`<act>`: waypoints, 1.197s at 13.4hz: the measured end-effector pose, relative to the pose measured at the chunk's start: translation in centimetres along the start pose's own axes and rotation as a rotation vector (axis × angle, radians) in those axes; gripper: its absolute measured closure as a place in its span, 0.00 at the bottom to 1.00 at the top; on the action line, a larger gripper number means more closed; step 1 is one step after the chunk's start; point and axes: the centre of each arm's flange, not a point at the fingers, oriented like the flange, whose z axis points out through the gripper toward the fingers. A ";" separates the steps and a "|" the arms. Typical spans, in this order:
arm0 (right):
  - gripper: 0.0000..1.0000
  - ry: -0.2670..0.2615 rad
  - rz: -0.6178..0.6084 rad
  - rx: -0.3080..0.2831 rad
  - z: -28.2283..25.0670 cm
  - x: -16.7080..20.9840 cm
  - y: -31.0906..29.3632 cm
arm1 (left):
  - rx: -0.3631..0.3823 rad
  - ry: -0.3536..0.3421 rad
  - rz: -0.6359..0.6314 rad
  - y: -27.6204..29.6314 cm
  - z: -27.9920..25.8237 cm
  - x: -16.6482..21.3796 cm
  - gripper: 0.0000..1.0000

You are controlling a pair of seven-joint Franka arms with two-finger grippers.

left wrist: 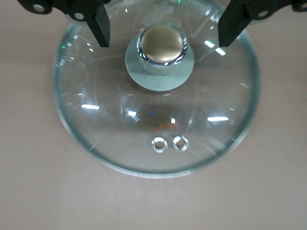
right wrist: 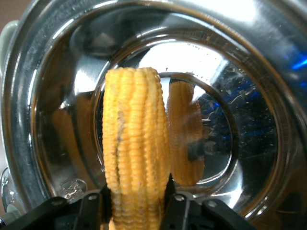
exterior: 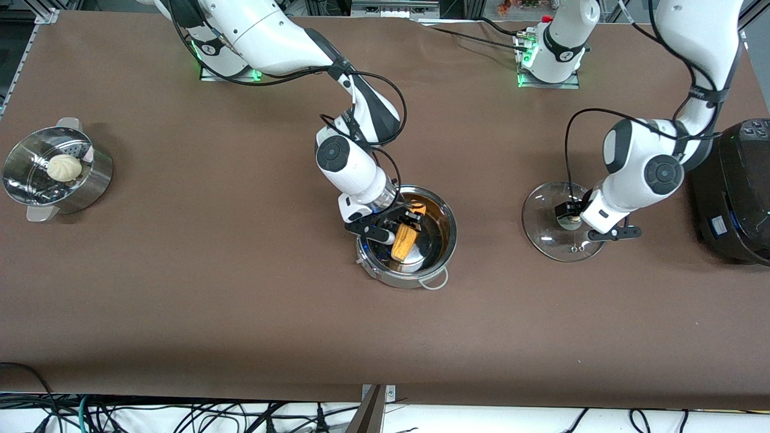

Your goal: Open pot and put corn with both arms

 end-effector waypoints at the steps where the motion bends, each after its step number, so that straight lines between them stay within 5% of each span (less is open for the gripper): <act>1: 0.41 0.007 -0.014 -0.003 -0.1 0.0 -0.1 | 0.004 0.004 -0.002 -0.1 -3.2 0.3 0.00; 5: 0.00 0.038 -0.076 -0.021 -0.4 0.0 -0.6 | 0.021 0.022 -0.013 -0.4 -18.2 -0.4 0.00; 10: 0.00 -0.004 -0.102 -0.143 -6.8 2.7 -1.4 | 0.019 0.069 -0.029 -1.1 -29.6 -1.7 0.00; 16: 0.00 -0.029 -0.321 -0.331 -21.9 12.6 3.7 | 0.018 0.076 -0.023 -0.7 -31.6 -2.2 0.00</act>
